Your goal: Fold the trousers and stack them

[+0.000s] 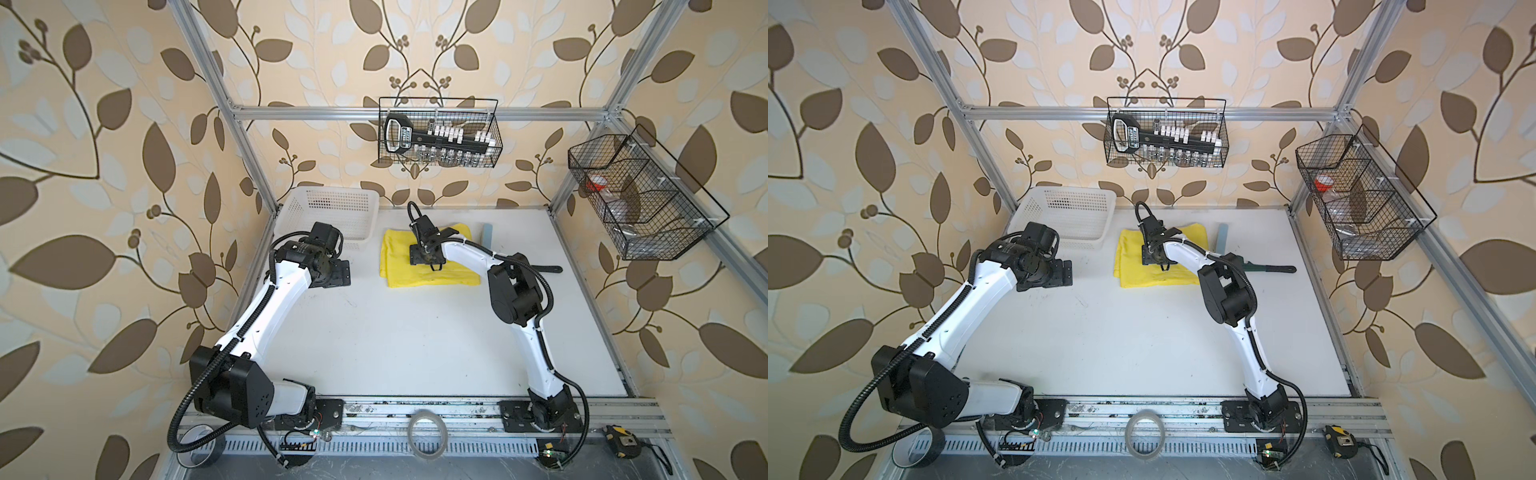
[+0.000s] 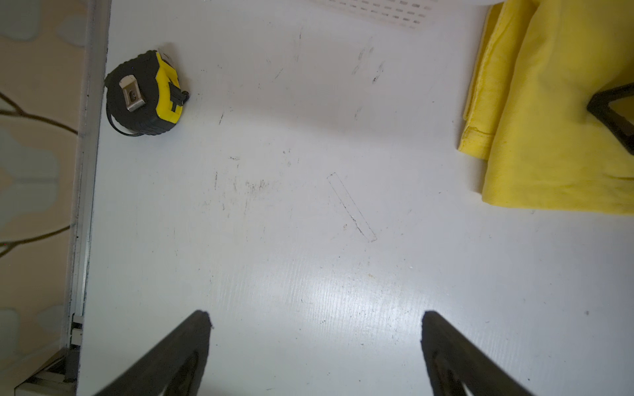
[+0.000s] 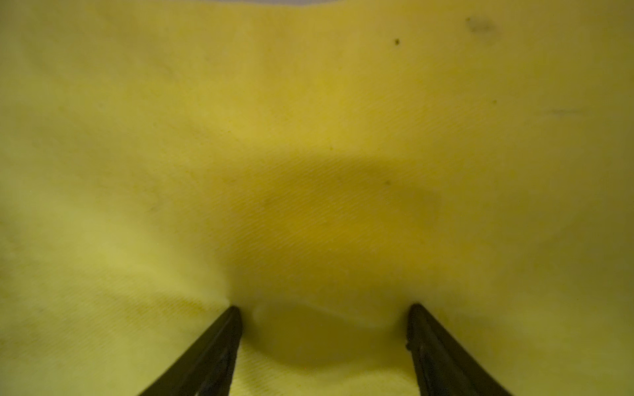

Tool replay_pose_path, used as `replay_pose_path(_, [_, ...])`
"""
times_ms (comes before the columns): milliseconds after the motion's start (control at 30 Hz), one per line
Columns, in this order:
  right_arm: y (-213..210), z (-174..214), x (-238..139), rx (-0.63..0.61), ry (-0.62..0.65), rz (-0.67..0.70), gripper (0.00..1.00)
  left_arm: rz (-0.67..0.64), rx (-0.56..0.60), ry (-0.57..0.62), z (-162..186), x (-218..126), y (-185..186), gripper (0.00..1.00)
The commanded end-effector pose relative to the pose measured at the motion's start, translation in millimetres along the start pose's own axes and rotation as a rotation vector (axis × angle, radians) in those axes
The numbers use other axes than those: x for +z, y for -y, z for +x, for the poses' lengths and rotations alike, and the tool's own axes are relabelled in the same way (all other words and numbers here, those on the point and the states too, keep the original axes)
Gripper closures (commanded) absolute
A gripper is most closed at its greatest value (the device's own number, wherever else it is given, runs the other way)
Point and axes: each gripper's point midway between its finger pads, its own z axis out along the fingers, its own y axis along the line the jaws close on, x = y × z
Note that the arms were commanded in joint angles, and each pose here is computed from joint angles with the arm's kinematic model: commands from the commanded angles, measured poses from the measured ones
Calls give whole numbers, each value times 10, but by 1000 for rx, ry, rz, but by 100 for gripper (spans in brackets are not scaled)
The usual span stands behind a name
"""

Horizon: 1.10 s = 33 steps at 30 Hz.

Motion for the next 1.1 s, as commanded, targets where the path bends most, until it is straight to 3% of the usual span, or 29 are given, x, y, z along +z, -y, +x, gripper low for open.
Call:
replay_pose_path(0, [136, 92, 142, -53, -89, 6, 24, -17, 19, -16, 35, 44, -56, 3])
replay_pose_path(267, [63, -331, 359, -49, -25, 23, 22, -19, 18, -39, 21, 175, -25, 3])
replay_pose_path(433, [169, -734, 349, 29, 102, 11, 22, -50, 38, -45, 39, 192, -81, 3])
replay_pose_path(667, [15, -1247, 130, 6, 292, -68, 23, -47, 39, -42, 11, 214, -65, 3])
replay_pose_path(767, [-2, -1399, -106, -19, 340, -83, 22, -41, 44, -27, -26, 191, -51, 3])
replay_pose_path(900, [-47, -1589, -803, -58, 447, -154, 20, -24, 57, 24, -118, 151, -28, 2])
replay_pose_path(1067, [61, -1439, -1512, -114, 510, -224, 16, -19, 53, 118, -206, 224, -29, 1])
